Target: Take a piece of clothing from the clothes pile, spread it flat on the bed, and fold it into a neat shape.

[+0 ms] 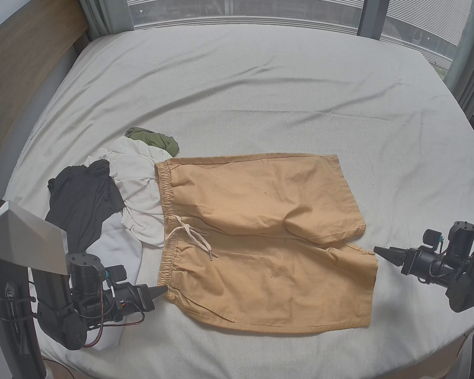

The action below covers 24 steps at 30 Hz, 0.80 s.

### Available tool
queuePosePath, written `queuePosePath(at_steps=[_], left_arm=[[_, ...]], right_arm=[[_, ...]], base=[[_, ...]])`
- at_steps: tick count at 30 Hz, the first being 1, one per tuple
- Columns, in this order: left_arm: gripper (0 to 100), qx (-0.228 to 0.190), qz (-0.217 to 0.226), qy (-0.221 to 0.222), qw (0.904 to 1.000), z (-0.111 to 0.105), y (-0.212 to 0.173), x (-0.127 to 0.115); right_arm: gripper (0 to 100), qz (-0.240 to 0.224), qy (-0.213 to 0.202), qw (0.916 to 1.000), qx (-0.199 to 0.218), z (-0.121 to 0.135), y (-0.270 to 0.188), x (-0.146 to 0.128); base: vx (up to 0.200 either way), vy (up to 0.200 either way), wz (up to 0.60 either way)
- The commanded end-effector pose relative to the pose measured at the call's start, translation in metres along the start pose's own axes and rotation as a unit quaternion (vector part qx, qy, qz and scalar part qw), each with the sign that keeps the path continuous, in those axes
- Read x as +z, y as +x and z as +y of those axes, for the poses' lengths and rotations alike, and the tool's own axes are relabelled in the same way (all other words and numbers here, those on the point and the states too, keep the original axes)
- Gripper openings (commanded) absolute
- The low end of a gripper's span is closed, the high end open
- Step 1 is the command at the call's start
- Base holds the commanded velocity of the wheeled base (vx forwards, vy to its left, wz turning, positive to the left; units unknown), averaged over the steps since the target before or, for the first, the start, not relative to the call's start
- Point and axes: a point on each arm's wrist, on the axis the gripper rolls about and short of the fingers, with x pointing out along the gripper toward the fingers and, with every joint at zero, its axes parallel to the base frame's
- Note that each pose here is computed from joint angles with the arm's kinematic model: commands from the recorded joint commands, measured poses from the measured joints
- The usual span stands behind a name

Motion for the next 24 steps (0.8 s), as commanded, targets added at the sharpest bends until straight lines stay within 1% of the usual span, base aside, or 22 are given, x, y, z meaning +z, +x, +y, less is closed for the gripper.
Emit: queuePosePath(at_steps=[1,8,9,10,13,18,21,24], left_arm=[[0,-0.003,-0.004,0.003,1.0,-0.002,-0.001,0.001],[0,-0.004,-0.002,0.003,1.0,-0.002,0.0,0.001],[0,-0.004,-0.002,0.003,1.0,-0.002,0.0,0.001],[0,-0.004,-0.002,0.003,1.0,-0.002,0.0,0.001],[0,-0.004,-0.001,0.003,1.0,-0.002,0.0,0.0],[0,-0.004,0.0,0.003,1.0,-0.002,0.0,0.0],[0,-0.004,0.0,0.003,1.0,-0.002,0.0,0.0],[0,-0.004,0.0,0.003,1.0,-0.002,0.001,0.0]], right_arm=[[100,0.053,-0.002,0.9985,-0.014,-0.005,-0.005,-0.027],[100,0.104,-0.015,0.9944,-0.012,0.0,-0.013,-0.049],[100,0.104,-0.015,0.9944,-0.012,0.0,-0.013,-0.049],[100,0.118,-0.018,0.9928,-0.01,0.001,-0.015,-0.055],[100,0.137,-0.023,0.9903,-0.009,-0.002,-0.013,-0.063],[100,0.165,-0.011,0.9863,-0.005,0.0,-0.013,-0.07],[100,0.182,-0.008,0.9833,0.004,0.005,-0.012,-0.073],[100,0.196,-0.004,0.9801,0.03,0.009,-0.012,-0.076]], base=[[0.0,0.0,0.0],[0.0,0.0,0.0],[0.0,0.0,0.0],[0.0,0.0,0.0],[0.0,0.0,0.0],[0.0,0.0,0.0],[0.0,0.0,0.0],[0.0,0.0,0.0]])
